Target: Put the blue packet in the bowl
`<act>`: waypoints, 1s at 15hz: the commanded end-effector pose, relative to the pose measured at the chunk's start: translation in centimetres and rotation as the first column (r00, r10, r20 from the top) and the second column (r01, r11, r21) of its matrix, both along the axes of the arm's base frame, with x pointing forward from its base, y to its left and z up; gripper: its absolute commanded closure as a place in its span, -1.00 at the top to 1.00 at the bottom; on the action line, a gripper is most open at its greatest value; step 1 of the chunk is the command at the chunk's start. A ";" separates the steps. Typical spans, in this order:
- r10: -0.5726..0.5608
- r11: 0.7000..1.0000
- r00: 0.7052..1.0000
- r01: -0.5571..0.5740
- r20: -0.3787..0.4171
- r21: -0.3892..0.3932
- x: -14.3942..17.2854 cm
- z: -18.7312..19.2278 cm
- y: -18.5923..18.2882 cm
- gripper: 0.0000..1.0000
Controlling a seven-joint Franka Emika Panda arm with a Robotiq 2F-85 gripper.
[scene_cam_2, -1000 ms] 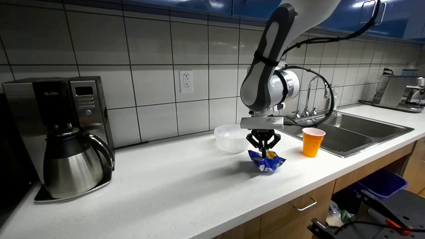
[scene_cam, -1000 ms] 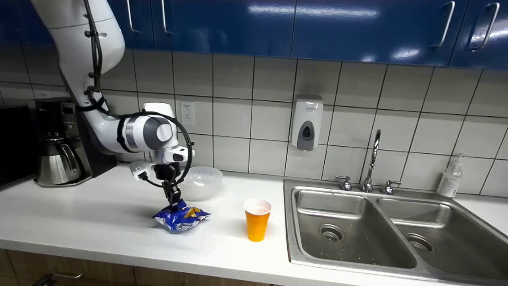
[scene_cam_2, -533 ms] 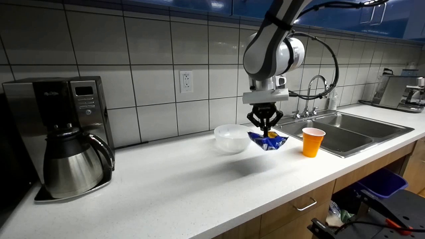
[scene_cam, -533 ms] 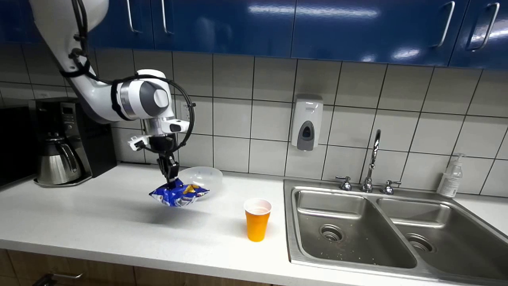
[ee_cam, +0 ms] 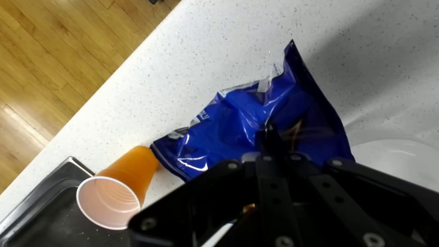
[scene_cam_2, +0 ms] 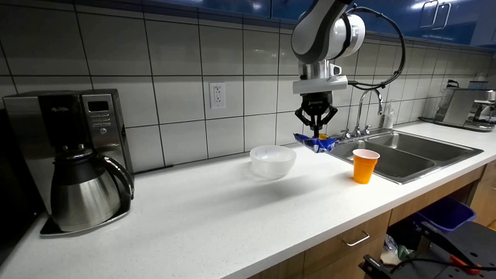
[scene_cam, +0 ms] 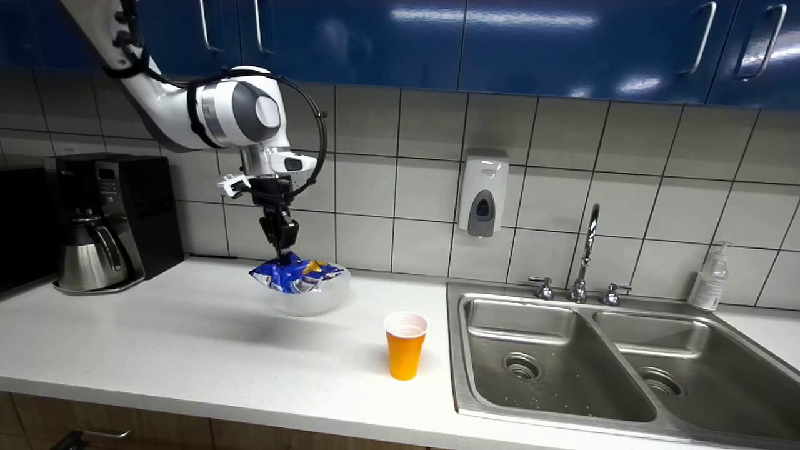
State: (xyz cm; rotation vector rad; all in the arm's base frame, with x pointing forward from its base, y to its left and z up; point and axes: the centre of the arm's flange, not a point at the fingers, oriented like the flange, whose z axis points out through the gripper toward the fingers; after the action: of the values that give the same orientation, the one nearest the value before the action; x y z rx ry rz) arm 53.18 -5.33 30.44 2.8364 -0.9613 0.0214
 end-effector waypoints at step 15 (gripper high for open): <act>0.053 0.996 0.997 -0.048 0.060 -0.073 15.6 -5.3 0.3 -1.00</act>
State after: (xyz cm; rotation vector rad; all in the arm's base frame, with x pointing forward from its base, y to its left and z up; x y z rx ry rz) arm 65.81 -5.48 26.21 2.8216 -0.8695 0.1297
